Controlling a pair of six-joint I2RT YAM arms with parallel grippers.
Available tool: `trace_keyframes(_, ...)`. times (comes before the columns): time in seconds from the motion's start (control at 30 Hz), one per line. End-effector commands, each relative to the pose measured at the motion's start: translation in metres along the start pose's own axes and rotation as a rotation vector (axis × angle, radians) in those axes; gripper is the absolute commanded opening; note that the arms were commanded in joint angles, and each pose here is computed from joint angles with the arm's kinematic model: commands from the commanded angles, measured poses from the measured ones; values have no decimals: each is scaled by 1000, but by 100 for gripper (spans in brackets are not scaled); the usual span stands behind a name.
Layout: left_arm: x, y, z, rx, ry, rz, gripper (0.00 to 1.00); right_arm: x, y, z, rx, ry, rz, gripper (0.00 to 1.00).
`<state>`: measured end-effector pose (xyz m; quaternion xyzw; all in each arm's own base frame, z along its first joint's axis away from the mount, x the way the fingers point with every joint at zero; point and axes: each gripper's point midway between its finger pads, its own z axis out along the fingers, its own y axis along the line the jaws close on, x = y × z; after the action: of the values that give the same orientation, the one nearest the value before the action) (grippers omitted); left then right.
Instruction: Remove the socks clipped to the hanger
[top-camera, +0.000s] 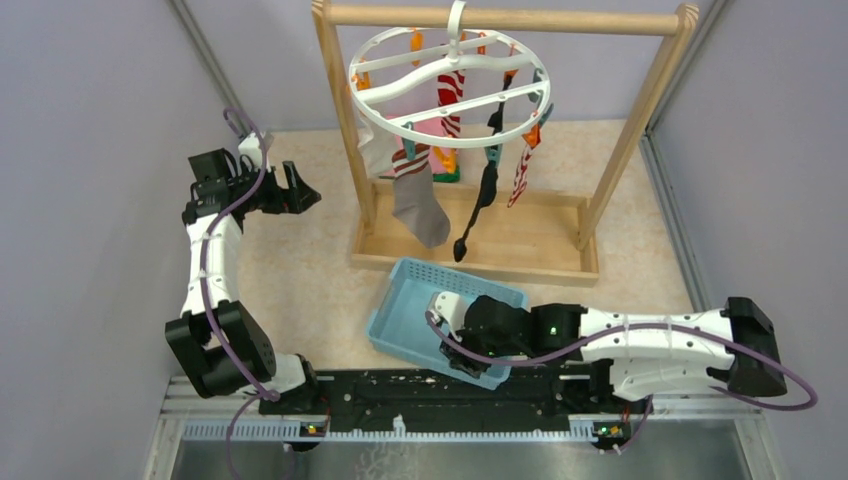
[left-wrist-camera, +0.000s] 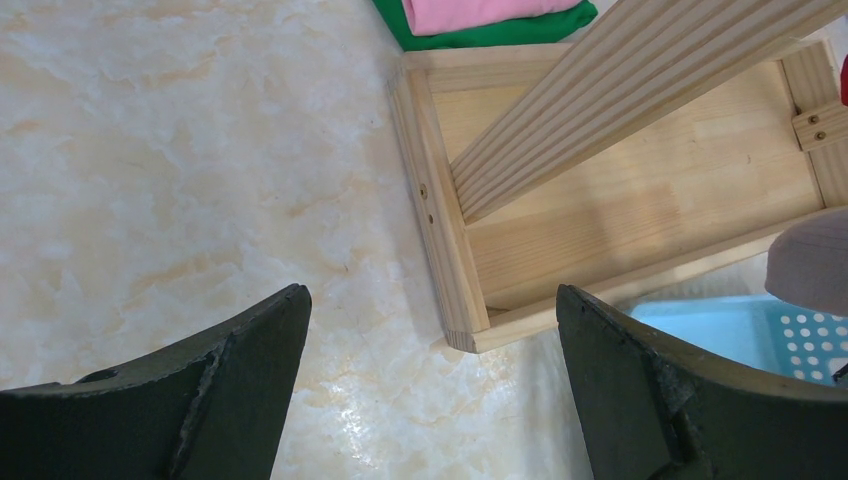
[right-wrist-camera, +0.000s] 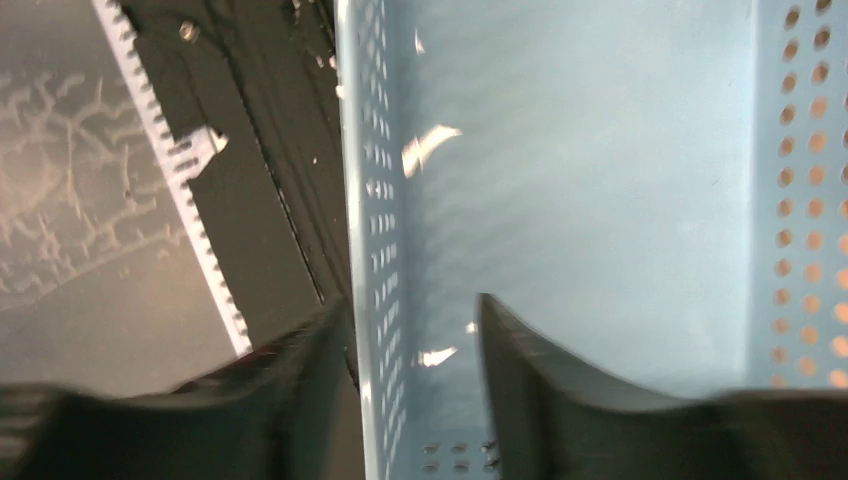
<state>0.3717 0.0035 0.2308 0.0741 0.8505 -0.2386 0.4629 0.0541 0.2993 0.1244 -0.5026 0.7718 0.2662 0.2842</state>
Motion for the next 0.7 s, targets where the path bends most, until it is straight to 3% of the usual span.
trace_keyframes(0.0,-10,-13,-8,25,-36,27,99,-19,-14,2,61,-52,-26,60)
trace_keyframes(0.07,-10,-14,-8,32,-36,26,99,-15,-22,-3,116,-47,26,76)
trace_keyframes(0.1,-10,-14,-7,34,-35,24,99,-15,-26,-7,139,-58,55,91)
trace_keyframes(0.17,-9,-15,-6,42,-31,21,99,-17,-36,-18,193,-94,144,99)
trace_keyframes(0.37,-6,-17,-3,55,-23,20,99,-11,-108,-74,455,-182,712,98)
trace_keyframes(0.43,-4,-18,-2,57,-20,23,99,1,-113,-86,509,-154,796,96)
trace_keyframes(0.5,-3,-18,-1,57,-15,20,99,13,-117,-92,545,-122,858,87)
trace_keyframes(0.67,-3,-17,1,57,-13,18,99,45,-119,-78,499,-26,963,75)
